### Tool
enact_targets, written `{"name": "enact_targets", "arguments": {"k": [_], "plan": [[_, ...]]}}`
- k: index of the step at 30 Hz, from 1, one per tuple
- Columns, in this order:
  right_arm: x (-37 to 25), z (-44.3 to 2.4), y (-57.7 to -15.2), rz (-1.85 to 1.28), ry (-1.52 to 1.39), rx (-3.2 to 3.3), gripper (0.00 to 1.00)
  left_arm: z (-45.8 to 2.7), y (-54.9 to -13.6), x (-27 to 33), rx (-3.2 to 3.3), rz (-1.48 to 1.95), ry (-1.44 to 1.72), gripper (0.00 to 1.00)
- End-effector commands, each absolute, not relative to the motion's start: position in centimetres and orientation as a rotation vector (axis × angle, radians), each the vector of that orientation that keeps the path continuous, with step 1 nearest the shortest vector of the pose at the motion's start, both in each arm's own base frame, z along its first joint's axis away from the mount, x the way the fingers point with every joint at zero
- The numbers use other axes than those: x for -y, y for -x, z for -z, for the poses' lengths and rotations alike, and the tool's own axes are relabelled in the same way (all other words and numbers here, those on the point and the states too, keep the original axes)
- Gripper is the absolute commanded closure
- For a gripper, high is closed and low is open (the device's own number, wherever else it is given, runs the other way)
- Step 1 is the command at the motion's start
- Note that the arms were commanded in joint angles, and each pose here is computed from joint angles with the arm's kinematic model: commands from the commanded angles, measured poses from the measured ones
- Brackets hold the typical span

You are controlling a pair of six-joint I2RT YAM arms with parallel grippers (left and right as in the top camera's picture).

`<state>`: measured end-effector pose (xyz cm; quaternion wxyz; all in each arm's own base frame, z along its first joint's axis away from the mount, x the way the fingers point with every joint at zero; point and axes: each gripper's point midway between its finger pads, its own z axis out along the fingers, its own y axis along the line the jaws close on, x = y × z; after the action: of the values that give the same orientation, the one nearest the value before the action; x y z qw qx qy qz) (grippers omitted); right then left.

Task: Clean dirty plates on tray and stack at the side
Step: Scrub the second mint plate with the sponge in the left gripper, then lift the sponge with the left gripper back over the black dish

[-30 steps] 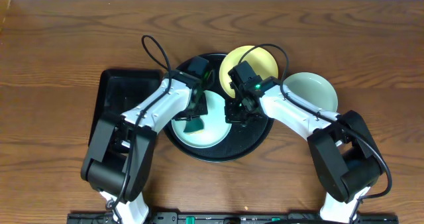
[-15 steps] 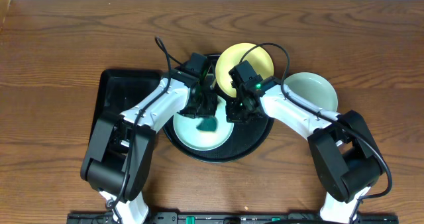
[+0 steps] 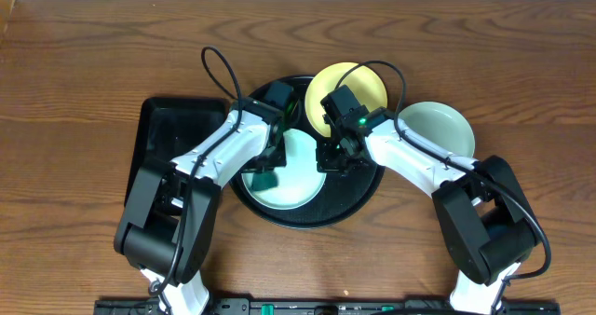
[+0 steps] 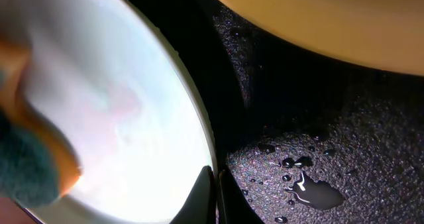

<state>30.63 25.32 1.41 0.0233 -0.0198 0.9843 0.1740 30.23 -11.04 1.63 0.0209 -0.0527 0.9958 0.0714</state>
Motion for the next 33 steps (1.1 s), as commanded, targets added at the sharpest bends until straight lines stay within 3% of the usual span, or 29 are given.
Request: {"name": "enact_targets", "arguments": {"k": [1,6,9,13,20,27,33], "plan": [[-25.0,-1.2,-31.1,-0.504,0.045,-3.047,0.99,-1.5,-29.0,11.4,-3.160,-0.181,-0.018,0.93],[-25.1,-1.2,-31.0,-0.505,0.046,-3.047,0.99,-2.1,-27.3,17.6,-3.194,0.418,-0.417,0.93],[-25.1,-1.2,-31.0,-0.505,0.046,-3.047,0.99,-2.4,-28.1,19.2,-3.130,0.549,-0.458,0.92],[-25.1,-1.2,-31.0,-0.505,0.046,-3.047,0.99,-2.4,-30.3,19.4,-3.044,0.518,-0.434,0.92],[-25.0,-1.2,-31.0,-0.505,0.046,-3.047,0.99,-3.0,-35.2,12.3,-2.959,0.002,0.078,0.93],[-25.1,-1.2,-31.0,-0.505,0.046,-3.048,0.99,-11.8,-38.3,9.3,-2.822,0.057,0.226,0.92],[-25.2,-1.2,-31.1,-0.512,0.049,-3.044,0.99,-17.5,-37.4,4.7,-2.726,0.057,0.340,0.93]]}}
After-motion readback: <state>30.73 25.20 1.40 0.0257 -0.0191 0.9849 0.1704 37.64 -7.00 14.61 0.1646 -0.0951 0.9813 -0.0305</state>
